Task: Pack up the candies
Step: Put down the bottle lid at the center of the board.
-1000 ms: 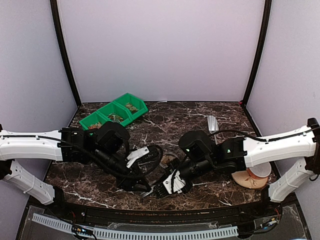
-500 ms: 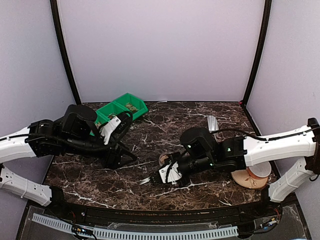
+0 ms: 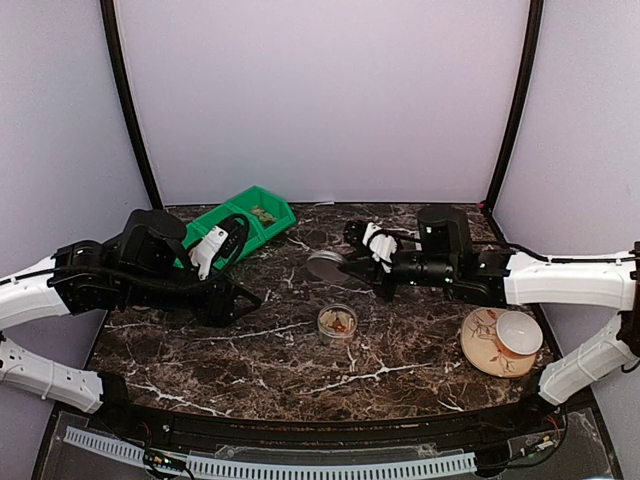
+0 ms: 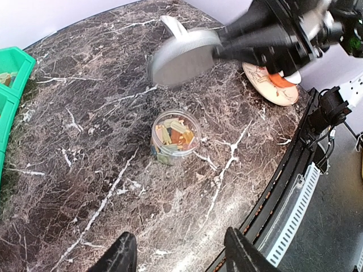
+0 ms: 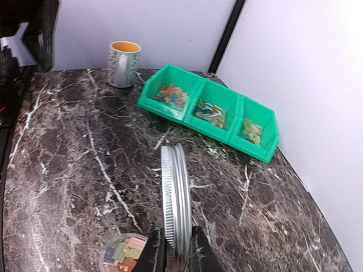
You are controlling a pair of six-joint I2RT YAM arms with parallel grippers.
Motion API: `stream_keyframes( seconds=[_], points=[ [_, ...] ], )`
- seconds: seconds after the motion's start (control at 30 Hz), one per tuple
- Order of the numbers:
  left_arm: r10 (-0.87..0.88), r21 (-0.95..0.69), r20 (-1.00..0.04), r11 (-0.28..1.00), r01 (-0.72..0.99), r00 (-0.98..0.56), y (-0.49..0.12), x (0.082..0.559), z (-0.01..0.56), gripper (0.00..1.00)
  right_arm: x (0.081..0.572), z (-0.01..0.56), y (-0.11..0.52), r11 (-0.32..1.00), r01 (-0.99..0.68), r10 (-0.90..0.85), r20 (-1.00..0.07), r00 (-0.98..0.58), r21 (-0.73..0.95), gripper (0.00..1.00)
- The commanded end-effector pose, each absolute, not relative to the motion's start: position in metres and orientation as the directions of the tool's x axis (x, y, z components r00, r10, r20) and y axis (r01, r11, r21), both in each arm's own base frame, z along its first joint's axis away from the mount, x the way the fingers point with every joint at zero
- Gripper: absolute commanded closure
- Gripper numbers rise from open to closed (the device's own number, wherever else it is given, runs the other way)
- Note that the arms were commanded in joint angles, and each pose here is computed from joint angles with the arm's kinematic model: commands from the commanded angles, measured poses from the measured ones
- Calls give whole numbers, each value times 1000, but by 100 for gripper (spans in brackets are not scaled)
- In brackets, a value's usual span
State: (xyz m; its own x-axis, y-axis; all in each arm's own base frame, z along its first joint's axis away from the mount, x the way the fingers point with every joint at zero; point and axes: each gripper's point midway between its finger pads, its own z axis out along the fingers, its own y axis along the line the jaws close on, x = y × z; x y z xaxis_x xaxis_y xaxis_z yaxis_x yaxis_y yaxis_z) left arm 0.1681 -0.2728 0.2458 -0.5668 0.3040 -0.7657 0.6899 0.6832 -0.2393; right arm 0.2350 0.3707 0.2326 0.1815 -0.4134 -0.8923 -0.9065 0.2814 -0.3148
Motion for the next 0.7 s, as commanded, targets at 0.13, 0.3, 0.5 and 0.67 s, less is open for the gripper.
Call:
stream_keyframes(
  seconds=[0.13,0.3,0.5,0.67],
  points=[
    [326,-229,-744,696,681,-584,-273,170,232,46,312,250,305,629,-777,-162,-981,-107,-19,91],
    [343,-227,-730,695,683,-591,-277,171,225,46,342,226,265,725,-674,-54,-964,-261,142,91],
    [354,-224,-720,696,682,-597,-281,173,218,46,364,192,232,769,-551,78,-904,-421,323,92],
    [359,-225,-713,696,682,-602,-284,173,214,46,370,164,231,756,-494,130,-838,-529,429,92]
  ],
)
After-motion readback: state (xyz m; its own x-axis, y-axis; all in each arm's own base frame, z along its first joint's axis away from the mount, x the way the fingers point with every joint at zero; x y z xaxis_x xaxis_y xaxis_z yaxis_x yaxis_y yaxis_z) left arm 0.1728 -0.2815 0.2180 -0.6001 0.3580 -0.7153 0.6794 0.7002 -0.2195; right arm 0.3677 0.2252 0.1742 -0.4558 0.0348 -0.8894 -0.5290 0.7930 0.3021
